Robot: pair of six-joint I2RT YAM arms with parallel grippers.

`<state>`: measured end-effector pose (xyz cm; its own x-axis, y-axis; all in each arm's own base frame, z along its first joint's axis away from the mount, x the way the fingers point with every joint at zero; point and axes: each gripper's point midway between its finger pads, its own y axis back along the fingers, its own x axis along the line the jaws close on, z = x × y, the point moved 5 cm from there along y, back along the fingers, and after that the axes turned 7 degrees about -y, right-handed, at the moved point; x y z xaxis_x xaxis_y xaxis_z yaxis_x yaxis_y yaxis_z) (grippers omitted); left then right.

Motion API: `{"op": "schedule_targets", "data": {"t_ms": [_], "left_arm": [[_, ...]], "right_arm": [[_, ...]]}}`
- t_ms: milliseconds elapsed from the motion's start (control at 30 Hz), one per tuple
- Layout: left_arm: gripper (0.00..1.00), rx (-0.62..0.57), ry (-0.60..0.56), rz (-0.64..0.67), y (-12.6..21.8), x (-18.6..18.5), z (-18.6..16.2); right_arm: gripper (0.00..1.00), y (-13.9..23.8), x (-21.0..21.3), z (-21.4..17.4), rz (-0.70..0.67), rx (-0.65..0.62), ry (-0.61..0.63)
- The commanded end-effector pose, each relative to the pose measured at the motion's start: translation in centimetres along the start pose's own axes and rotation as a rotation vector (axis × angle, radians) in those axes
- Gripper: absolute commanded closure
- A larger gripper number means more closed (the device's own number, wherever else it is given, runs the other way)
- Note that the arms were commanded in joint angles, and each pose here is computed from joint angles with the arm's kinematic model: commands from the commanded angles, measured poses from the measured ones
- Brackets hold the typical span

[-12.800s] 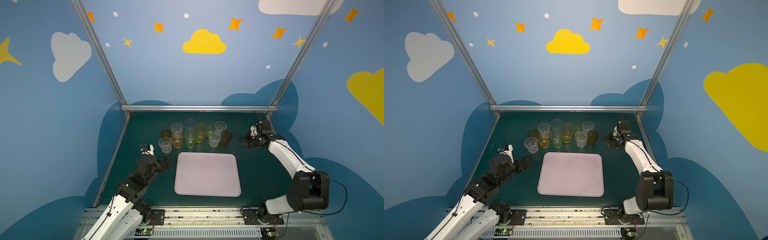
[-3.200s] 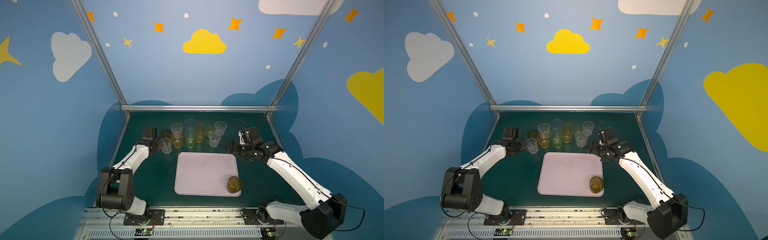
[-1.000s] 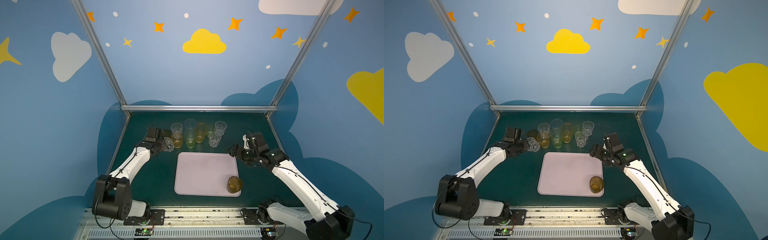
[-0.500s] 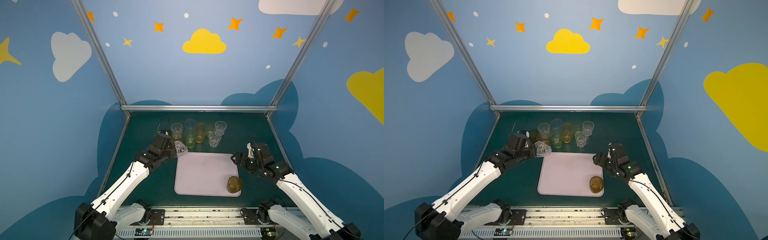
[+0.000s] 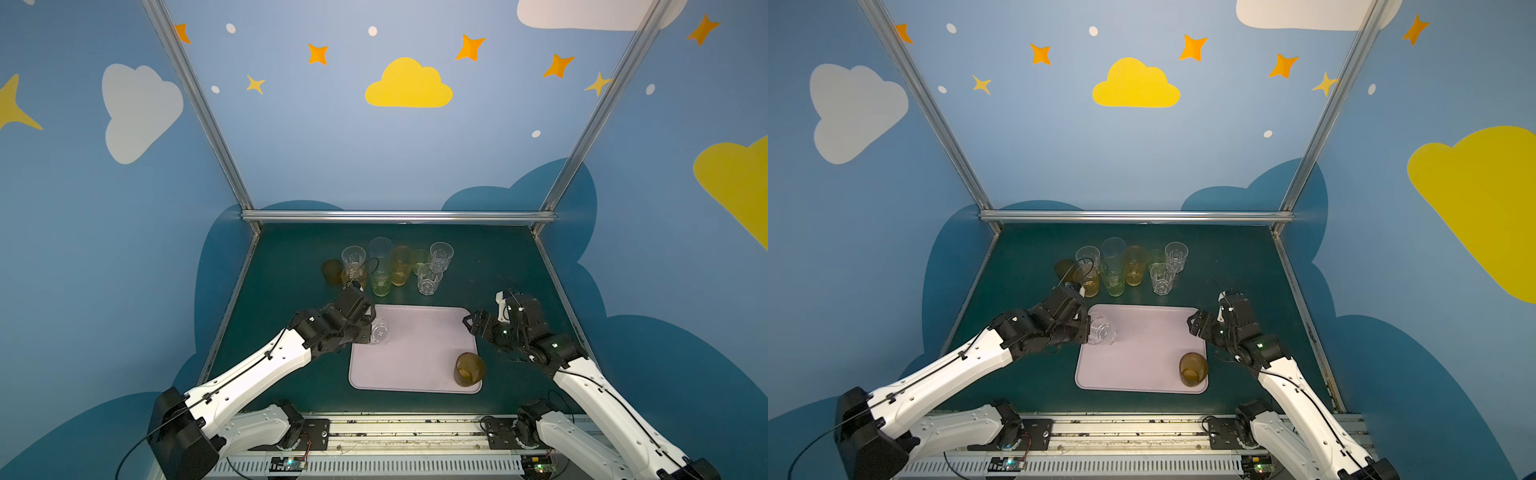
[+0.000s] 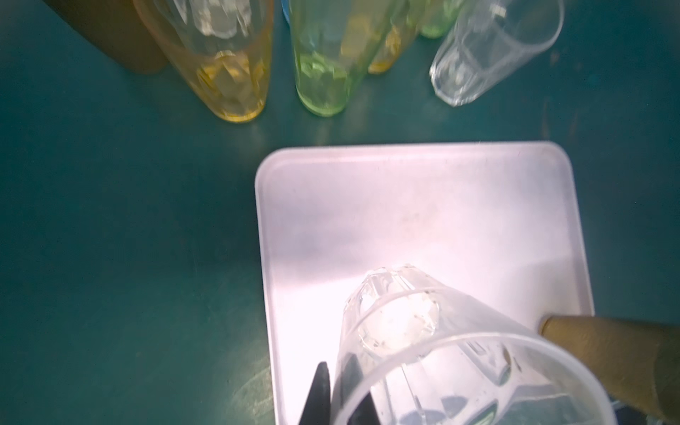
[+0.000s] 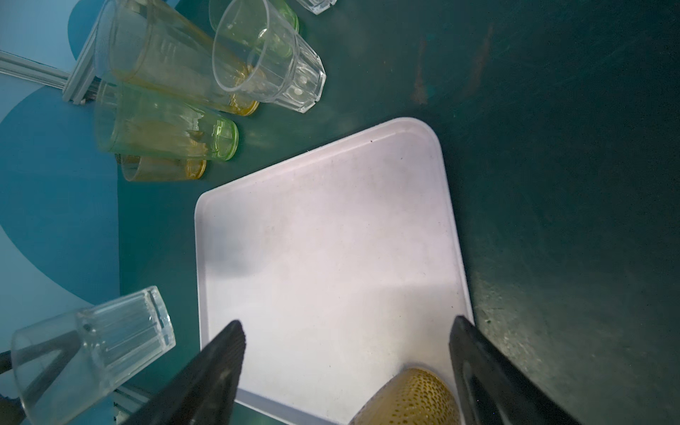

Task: Place the glasses into the tray
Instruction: 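Grasp the clear faceted glass with the left gripper and carry it toward the tray, then lower the clear glass onto the tray's edge nearest the left gripper and release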

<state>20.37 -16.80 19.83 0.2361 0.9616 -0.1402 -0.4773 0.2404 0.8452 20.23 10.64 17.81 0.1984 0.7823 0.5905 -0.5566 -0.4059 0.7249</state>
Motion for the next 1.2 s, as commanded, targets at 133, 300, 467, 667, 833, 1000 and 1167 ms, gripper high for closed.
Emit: {"op": "schedule_targets", "data": {"t_ms": [133, 300, 467, 667, 833, 1000, 1167], "left_arm": [[0.96, 0.12, 0.009, 0.096, 0.3, 1.0, -3.0], [0.96, 0.169, 0.018, 0.127, 0.1, 1.6, -4.4], [0.96, 0.21, 0.033, 0.133, -0.6, 1.9, -5.7], [0.96, 0.245, 0.039, 0.143, -1.7, 2.1, -6.8], [0.96, 0.258, 0.042, 0.148, -2.3, 2.1, -7.1], [0.95, 0.268, 0.039, 0.15, -2.9, 2.1, -7.4], [0.77, 0.287, 0.039, 0.162, -3.5, 2.1, -7.6]], "right_arm": [[0.14, 0.4, 0.1, 0.4, 0.03, -0.039, 0.031], [0.14, 0.3, -0.1, 0.5, 0.023, -0.043, 0.038], [0.14, 0.1, -0.3, 0.5, 0.009, -0.037, 0.038], [0.14, -0.2, -0.4, 0.6, 0.004, -0.035, 0.028], [0.14, -0.6, -0.6, 0.5, 0.002, -0.025, 0.015], [0.14, -0.8, -0.8, 0.4, 0.002, -0.013, 0.005], [0.14, -0.7, -0.9, 0.3, 0.004, -0.013, 0.003]]}}
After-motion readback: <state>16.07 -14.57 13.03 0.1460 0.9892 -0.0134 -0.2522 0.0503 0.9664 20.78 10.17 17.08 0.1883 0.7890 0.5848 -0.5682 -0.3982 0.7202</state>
